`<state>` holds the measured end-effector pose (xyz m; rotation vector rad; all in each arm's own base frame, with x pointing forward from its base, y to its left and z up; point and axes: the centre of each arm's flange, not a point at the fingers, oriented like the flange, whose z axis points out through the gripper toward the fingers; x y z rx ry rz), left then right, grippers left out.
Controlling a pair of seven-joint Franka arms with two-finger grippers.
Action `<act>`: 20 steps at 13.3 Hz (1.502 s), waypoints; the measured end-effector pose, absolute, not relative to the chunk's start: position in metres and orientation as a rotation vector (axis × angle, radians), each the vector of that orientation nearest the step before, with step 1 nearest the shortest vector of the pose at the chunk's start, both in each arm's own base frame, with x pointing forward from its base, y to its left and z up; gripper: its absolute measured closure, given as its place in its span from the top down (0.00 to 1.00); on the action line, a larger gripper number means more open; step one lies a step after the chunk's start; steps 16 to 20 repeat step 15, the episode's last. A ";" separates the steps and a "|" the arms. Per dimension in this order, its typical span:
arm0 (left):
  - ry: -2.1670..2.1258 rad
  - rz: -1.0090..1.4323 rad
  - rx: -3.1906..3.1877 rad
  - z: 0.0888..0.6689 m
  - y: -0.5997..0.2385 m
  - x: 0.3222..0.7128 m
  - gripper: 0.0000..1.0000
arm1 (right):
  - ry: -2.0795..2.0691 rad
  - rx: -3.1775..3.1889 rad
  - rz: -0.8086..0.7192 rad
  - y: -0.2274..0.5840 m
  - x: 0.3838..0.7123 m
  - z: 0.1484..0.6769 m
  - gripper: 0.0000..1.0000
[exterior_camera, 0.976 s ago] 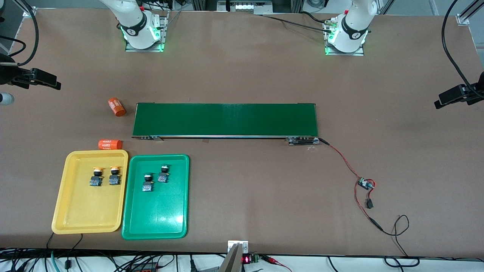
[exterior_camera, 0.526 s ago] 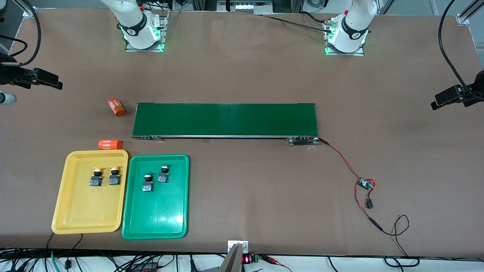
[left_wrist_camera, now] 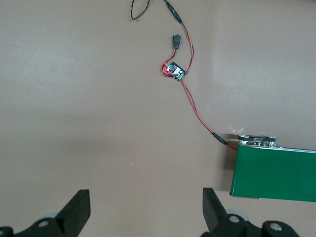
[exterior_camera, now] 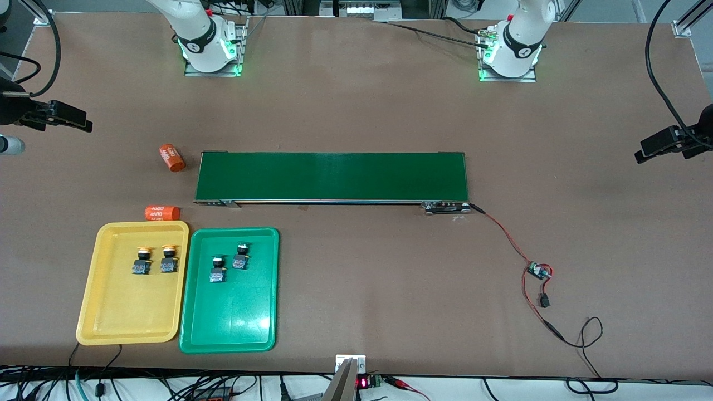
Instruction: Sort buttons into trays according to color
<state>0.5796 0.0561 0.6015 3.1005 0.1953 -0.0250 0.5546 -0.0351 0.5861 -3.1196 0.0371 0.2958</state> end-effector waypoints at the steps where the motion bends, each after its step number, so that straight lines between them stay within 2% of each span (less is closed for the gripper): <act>1: 0.183 -0.023 3.102 0.602 0.051 0.580 1.00 | 0.036 -3.120 0.297 -0.035 0.555 0.586 1.00; 20: 0.190 -0.006 3.111 0.602 0.051 0.582 1.00 | -0.021 -3.124 0.305 -0.007 0.557 0.583 1.00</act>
